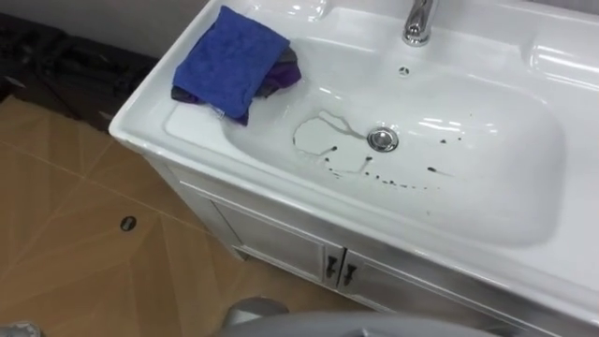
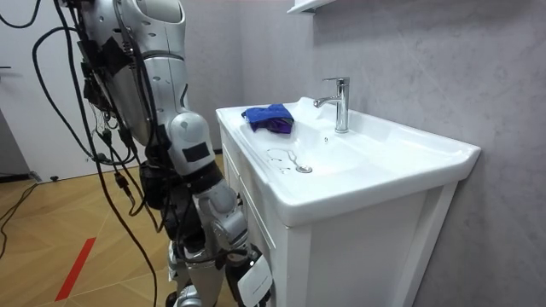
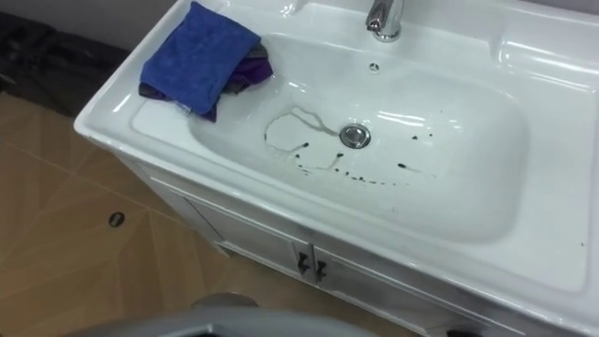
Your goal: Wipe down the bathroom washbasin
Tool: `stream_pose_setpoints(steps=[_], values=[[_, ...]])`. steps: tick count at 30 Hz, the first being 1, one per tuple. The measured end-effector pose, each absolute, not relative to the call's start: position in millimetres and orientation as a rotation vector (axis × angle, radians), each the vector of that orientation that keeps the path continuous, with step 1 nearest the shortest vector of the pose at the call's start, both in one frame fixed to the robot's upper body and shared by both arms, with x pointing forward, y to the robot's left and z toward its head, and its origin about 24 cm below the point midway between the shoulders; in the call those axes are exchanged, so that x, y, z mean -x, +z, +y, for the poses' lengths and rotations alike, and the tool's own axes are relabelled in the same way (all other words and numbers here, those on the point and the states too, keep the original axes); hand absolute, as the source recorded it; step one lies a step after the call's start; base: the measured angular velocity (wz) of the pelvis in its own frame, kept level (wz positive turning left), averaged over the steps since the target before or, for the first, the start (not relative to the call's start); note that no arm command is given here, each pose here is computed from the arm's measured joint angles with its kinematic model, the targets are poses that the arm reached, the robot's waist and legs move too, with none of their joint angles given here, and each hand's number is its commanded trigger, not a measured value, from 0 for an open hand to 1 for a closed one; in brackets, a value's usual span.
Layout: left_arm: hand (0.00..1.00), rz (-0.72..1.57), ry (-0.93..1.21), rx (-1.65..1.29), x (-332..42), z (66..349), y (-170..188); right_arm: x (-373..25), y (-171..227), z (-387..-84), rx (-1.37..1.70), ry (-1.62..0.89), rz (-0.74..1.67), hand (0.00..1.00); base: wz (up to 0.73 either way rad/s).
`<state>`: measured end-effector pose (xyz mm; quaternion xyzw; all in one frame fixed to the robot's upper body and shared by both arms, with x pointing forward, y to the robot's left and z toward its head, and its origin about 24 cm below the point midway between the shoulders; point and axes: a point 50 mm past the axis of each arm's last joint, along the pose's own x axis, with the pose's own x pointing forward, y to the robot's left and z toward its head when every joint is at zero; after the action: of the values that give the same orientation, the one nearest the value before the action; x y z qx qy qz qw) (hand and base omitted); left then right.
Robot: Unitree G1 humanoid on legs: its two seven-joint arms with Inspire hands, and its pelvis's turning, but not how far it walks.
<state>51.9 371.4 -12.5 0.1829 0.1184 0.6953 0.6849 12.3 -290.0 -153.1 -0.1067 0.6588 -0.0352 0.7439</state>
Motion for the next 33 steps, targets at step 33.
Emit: stream_pose_setpoints(steps=[33], values=[[0.00,-0.303,1.377,-0.496,-108,358,82,-5,-153,-285,0.301,0.085,1.437,0.00,-0.07]])
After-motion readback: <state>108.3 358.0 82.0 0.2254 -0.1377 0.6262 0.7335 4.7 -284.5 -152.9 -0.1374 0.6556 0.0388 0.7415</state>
